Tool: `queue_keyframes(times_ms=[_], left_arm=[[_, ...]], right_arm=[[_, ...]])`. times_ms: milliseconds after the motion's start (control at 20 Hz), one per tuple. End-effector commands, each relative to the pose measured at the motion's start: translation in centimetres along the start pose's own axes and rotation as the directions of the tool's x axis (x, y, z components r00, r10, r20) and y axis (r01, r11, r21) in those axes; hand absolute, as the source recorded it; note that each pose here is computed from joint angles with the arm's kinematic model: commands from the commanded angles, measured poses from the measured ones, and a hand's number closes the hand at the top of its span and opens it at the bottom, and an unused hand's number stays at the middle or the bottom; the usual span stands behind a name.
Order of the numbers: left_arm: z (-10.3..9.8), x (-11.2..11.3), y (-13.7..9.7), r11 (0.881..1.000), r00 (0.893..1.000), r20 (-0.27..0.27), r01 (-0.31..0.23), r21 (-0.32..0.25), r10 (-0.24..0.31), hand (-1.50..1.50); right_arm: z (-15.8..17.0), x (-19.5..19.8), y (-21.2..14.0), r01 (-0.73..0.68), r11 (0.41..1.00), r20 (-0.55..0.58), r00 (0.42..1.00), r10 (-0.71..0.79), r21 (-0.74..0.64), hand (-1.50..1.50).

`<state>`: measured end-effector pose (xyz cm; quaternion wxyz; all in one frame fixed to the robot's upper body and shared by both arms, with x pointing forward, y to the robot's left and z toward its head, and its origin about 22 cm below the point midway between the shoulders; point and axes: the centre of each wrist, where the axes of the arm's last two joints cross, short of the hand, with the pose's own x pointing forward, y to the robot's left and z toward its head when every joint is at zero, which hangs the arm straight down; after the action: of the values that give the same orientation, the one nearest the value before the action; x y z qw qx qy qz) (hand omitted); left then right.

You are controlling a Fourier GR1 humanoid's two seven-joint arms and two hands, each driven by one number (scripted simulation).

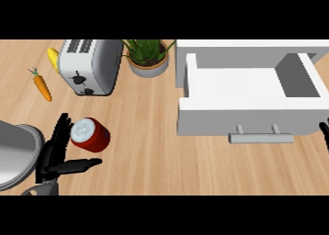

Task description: Pick up the can, place it into the drawer and close the drawer

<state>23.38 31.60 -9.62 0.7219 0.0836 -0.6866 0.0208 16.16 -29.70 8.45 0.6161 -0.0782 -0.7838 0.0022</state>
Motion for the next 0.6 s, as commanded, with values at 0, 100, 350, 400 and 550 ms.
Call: queue_keyframes(times_ms=[0, 100, 350, 400, 550], left_arm=[[-2.5, 0.2, -0.2, 1.0, 1.0, -0.01, -0.003, 0.018, 0.004, -1.5], [-0.2, -0.3, -0.1, 1.0, 1.0, -0.003, -0.007, 0.004, 0.007, -1.5], [-3.1, -1.0, -1.5, 1.0, 1.0, -0.01, -0.012, -0.003, 0.012, -1.5], [-2.8, 1.0, -1.3, 1.0, 1.0, -0.001, -0.013, -0.004, 0.013, -1.5], [-2.2, 0.1, -0.7, 1.0, 1.0, -0.002, -0.019, -0.002, 0.019, -1.5]], right_arm=[[0.9, -0.5, 0.6, -0.001, 1.0, 0.005, 1.0, 0.001, 0.018, -1.5], [0.0, 0.3, 0.3, -0.013, 1.0, -0.01, 1.0, 0.013, 0.008, -1.5], [-0.3, 0.6, 1.3, -0.002, 1.0, -0.005, 1.0, 0.002, 0.016, -1.5], [0.7, -0.2, -0.2, 0.012, 1.0, 0.009, 1.0, -0.012, -0.004, -1.5], [-0.3, 1.3, 0.3, -0.009, 1.0, 0.002, 1.0, 0.009, 0.007, -1.5]])
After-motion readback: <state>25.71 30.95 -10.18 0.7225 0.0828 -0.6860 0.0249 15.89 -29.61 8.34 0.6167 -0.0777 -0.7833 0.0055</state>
